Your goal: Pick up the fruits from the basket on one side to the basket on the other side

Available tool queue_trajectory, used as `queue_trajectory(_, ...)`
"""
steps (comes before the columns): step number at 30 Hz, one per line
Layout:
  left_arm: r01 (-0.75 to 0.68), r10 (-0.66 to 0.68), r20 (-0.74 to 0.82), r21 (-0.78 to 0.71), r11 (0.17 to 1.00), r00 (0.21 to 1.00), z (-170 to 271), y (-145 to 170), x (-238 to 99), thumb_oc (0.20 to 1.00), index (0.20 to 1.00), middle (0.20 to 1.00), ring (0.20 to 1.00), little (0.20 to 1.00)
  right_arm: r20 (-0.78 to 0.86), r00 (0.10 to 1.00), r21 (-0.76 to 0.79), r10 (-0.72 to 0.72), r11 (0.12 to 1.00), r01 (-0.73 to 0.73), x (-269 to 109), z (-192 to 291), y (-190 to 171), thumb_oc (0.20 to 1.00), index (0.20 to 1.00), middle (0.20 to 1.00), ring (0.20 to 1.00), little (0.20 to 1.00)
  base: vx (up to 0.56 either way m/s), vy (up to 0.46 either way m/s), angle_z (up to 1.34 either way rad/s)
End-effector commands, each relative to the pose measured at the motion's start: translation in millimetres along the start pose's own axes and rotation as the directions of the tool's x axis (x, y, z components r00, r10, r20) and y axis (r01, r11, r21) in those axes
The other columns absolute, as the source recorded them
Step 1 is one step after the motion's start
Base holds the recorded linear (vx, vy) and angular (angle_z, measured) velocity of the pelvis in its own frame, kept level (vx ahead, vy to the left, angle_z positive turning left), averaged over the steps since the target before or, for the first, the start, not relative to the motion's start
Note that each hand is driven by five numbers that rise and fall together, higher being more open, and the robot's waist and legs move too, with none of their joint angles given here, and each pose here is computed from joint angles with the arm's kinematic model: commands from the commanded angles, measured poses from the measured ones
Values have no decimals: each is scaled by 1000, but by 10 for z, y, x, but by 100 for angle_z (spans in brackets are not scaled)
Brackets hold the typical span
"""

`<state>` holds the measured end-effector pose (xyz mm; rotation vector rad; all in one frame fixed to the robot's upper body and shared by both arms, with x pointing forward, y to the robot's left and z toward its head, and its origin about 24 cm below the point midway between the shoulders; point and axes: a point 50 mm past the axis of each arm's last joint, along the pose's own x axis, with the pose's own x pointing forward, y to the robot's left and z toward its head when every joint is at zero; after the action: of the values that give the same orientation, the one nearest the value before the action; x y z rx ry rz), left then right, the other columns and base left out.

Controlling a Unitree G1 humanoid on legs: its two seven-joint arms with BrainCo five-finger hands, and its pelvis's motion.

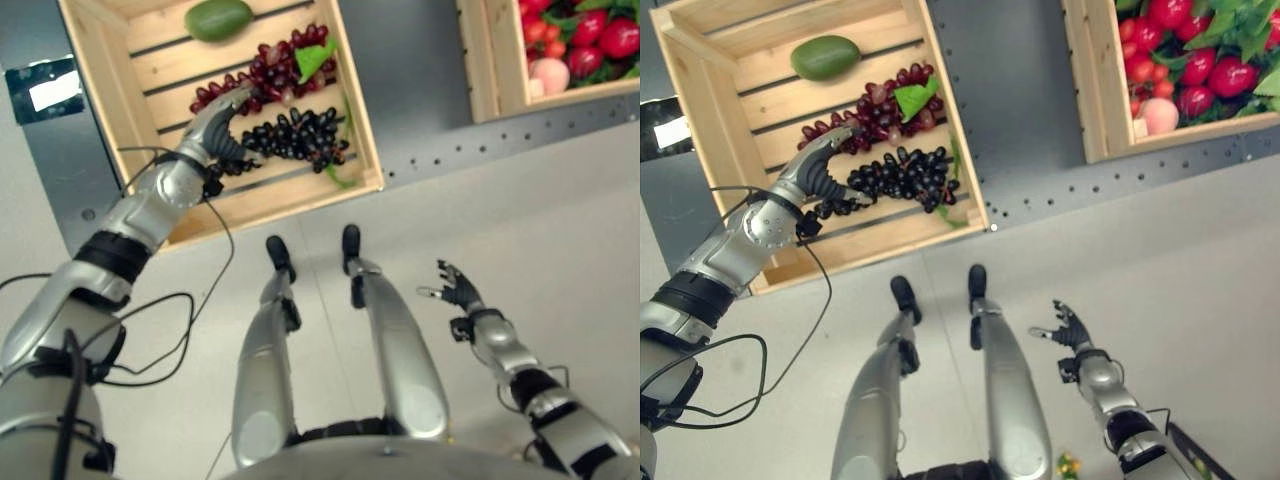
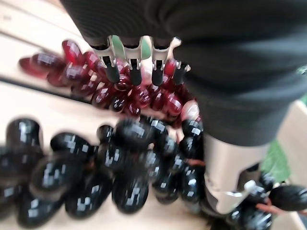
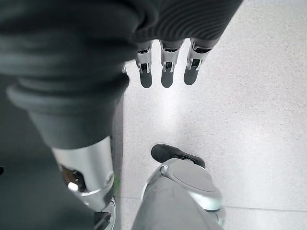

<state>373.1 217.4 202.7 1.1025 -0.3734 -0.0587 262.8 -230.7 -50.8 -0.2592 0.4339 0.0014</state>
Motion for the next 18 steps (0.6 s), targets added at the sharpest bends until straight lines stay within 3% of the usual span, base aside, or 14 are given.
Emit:
queue_trajectory(1,-99,98,23,51,994,995,38,214,66,1000,1000,1000,1000,1000,70,997,4,-11,1000,11,-25,97,-26,1000,1000,1000,1000,1000,-10,7,-9)
queue_trajectory(8,-130,131,2,100,986,991,62,178,175,1000,1000,1000,1000,1000,86,996,22,2,1000,-4,-30,105,40,1000,1000,1000,1000,1000,3,-19,-7)
queue_trajectory(18,-162,171,-33,190,968,985,64,404,312,1000,1000,1000,1000,1000,123,992,69,2,998,-10,13,220,45,1000,1000,1000,1000,1000,0,0,0)
